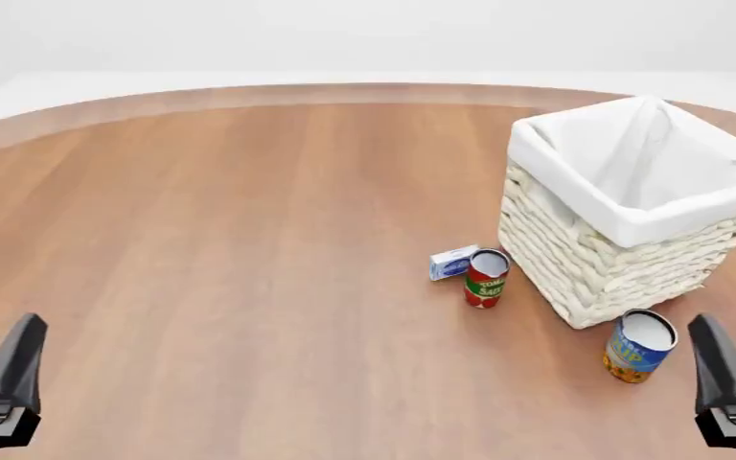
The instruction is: Pick up the ketchup, and put it in the basket.
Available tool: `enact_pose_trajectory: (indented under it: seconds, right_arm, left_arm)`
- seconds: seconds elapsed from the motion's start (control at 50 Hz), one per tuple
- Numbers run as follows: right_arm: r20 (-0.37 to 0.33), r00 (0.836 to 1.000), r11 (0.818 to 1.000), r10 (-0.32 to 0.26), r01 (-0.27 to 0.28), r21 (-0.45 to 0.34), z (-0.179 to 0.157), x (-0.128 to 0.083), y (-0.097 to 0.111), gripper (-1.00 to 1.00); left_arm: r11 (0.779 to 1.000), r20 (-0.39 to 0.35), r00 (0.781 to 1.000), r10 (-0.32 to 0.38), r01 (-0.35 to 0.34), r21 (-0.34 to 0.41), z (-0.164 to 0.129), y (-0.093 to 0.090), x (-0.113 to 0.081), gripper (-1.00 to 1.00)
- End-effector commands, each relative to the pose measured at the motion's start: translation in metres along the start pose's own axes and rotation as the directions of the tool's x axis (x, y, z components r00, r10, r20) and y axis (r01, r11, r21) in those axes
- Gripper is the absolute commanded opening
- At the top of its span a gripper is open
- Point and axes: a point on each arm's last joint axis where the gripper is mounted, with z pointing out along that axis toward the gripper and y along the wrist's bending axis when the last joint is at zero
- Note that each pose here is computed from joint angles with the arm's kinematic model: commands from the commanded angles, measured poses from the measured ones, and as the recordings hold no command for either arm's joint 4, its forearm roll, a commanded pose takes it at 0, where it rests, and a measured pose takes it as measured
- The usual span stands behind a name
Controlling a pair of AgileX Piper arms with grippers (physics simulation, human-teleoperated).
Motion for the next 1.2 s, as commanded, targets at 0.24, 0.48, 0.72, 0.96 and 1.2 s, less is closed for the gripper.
enact_pose_trajectory:
  seconds: [0.24, 0.48, 0.72, 0.96, 1.2]
  right_arm:
    - [0.020, 0.999, 0.999, -0.034, 0.034, -0.008, 0.000, -0.002, 0.000, 1.00]
    - [0.016, 0.998, 0.995, -0.059, 0.060, -0.077, 0.000, -0.002, 0.004, 1.00]
    - [0.050, 0.999, 0.986, -0.010, 0.018, -0.167, -0.003, -0.021, 0.009, 1.00]
    - [0.045, 0.999, 0.967, -0.008, 0.019, -0.252, -0.006, -0.035, 0.012, 1.00]
    - [0.033, 0.999, 0.948, -0.015, 0.025, -0.318, -0.011, -0.051, 0.013, 1.00]
  left_arm:
    - [1.000, -0.001, 1.000, 0.000, 0.000, 0.000, 0.000, 0.000, -0.001, 1.00]
    - [1.000, -0.001, 1.000, 0.000, 0.000, 0.000, 0.000, 0.000, -0.001, 1.00]
    - [1.000, -0.001, 1.000, 0.000, 0.000, 0.000, 0.000, 0.000, -0.001, 1.00]
    - [1.000, -0.001, 1.000, 0.000, 0.000, 0.000, 0.000, 0.000, -0.001, 1.00]
    - [1.000, -0.001, 1.000, 0.000, 0.000, 0.000, 0.000, 0.000, -0.001, 1.00]
